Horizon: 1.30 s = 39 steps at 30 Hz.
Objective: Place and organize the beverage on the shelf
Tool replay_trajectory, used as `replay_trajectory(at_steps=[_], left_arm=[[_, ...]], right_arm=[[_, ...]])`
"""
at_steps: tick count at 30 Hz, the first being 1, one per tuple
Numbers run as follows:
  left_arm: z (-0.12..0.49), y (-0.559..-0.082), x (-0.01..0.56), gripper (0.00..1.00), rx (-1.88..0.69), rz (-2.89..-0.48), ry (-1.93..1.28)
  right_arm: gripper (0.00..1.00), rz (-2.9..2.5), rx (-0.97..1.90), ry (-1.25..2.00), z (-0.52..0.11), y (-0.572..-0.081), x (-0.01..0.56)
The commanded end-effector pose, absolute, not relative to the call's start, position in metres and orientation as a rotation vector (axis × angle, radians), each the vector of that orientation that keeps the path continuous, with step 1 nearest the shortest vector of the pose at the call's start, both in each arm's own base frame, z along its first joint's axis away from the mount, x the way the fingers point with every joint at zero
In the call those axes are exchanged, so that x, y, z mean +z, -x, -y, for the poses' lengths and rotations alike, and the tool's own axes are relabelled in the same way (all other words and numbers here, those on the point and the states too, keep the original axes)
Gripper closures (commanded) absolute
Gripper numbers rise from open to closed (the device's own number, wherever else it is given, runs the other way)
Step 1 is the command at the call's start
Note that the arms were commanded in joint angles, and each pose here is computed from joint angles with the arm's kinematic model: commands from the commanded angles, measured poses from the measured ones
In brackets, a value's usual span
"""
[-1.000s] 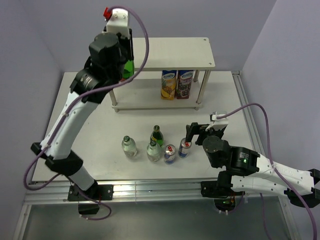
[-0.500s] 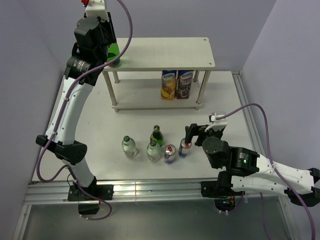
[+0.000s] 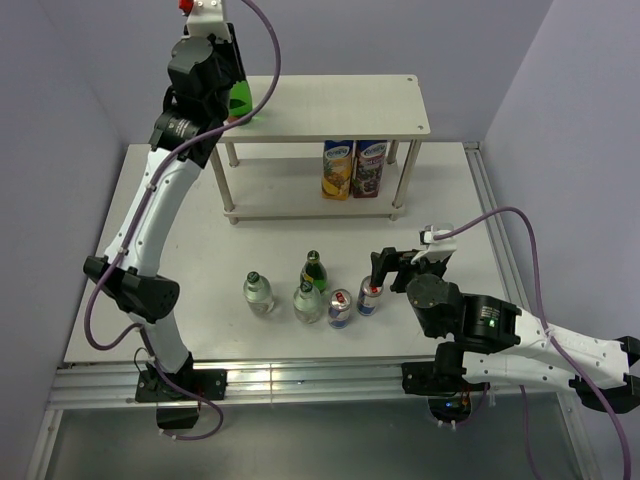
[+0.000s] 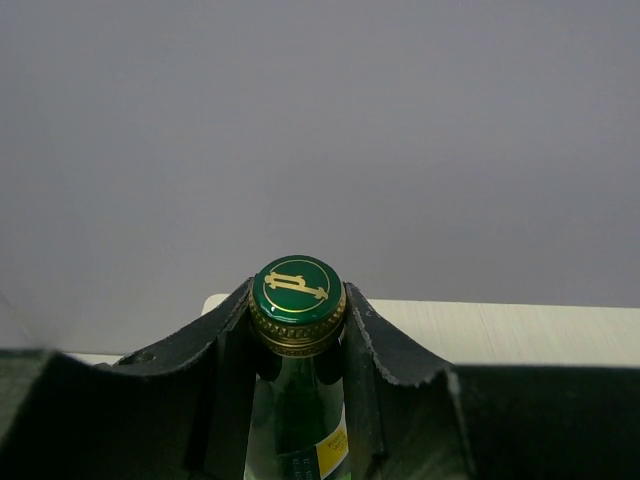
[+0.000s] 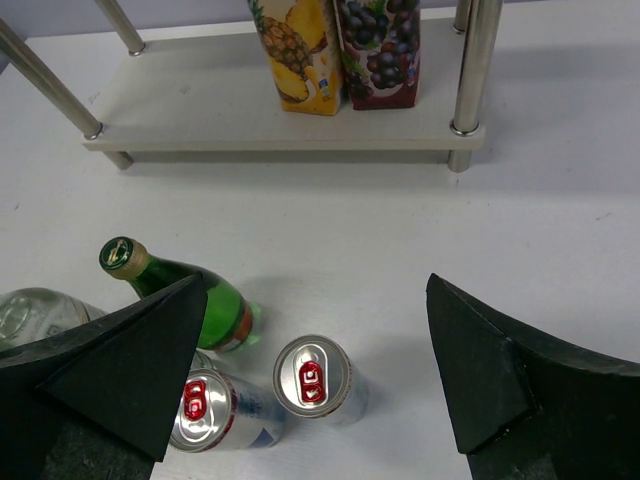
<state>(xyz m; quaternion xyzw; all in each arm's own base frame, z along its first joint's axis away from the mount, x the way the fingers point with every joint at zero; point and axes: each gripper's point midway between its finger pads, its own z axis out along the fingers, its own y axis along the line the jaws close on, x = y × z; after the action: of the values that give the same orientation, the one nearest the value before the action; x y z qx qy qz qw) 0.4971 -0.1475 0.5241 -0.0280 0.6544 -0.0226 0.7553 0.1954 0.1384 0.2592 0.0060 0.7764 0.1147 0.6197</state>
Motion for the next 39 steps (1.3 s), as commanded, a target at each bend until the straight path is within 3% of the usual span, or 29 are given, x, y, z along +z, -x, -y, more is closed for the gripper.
replay_trajectory(at_steps=[1, 3, 5, 8, 9, 10, 14, 19, 20, 21, 32, 36, 39], left_arm=[[0.144, -0.489, 0.577, 1.00, -0.116, -1.248, 0.114], [0.144, -0.493, 0.571, 0.99, -0.105, -1.259, 0.116], [0.142, -0.495, 0.567, 0.91, -0.086, -1.264, 0.122], [0.142, -0.496, 0.559, 0.64, -0.076, -1.275, 0.114], [0.142, -0.496, 0.555, 0.50, -0.074, -1.282, 0.111], [0.143, -0.495, 0.554, 0.43, -0.077, -1.280, 0.109], [0.142, -0.495, 0.551, 0.28, -0.046, -1.293, 0.079], [0.139, -0.490, 0.555, 0.21, -0.048, -1.287, 0.085], [0.140, -0.488, 0.556, 0.16, -0.054, -1.288, 0.085], [0.138, -0.483, 0.558, 0.01, -0.058, -1.291, 0.088], [0.124, -0.428, 0.547, 0.01, -0.114, -1.354, 0.111], [0.097, -0.364, 0.543, 0.01, -0.072, -1.348, 0.225], [0.140, -0.307, 0.501, 0.02, -0.212, -1.414, 0.155]], right_arm=[[0.03, -1.760, 0.280, -0.051, -0.136, -0.196, 0.266], [0.03, -1.763, 0.281, -0.050, -0.136, -0.195, 0.266], [0.03, -1.762, 0.282, -0.052, -0.136, -0.195, 0.266], [0.03, -1.761, 0.286, -0.055, -0.135, -0.195, 0.266], [0.03, -1.761, 0.287, -0.054, -0.136, -0.195, 0.266], [0.03, -1.761, 0.285, -0.055, -0.136, -0.195, 0.266], [0.03, -1.760, 0.282, -0.059, -0.135, -0.195, 0.266], [0.03, -1.759, 0.284, -0.061, -0.134, -0.195, 0.267], [0.03, -1.760, 0.281, -0.061, -0.134, -0.195, 0.266], [0.03, -1.760, 0.281, -0.064, -0.133, -0.195, 0.266], [0.03, -1.757, 0.278, -0.069, -0.132, -0.195, 0.267], [0.03, -1.754, 0.273, -0.076, -0.131, -0.196, 0.266], [0.03, -1.755, 0.273, -0.078, -0.131, -0.196, 0.266]])
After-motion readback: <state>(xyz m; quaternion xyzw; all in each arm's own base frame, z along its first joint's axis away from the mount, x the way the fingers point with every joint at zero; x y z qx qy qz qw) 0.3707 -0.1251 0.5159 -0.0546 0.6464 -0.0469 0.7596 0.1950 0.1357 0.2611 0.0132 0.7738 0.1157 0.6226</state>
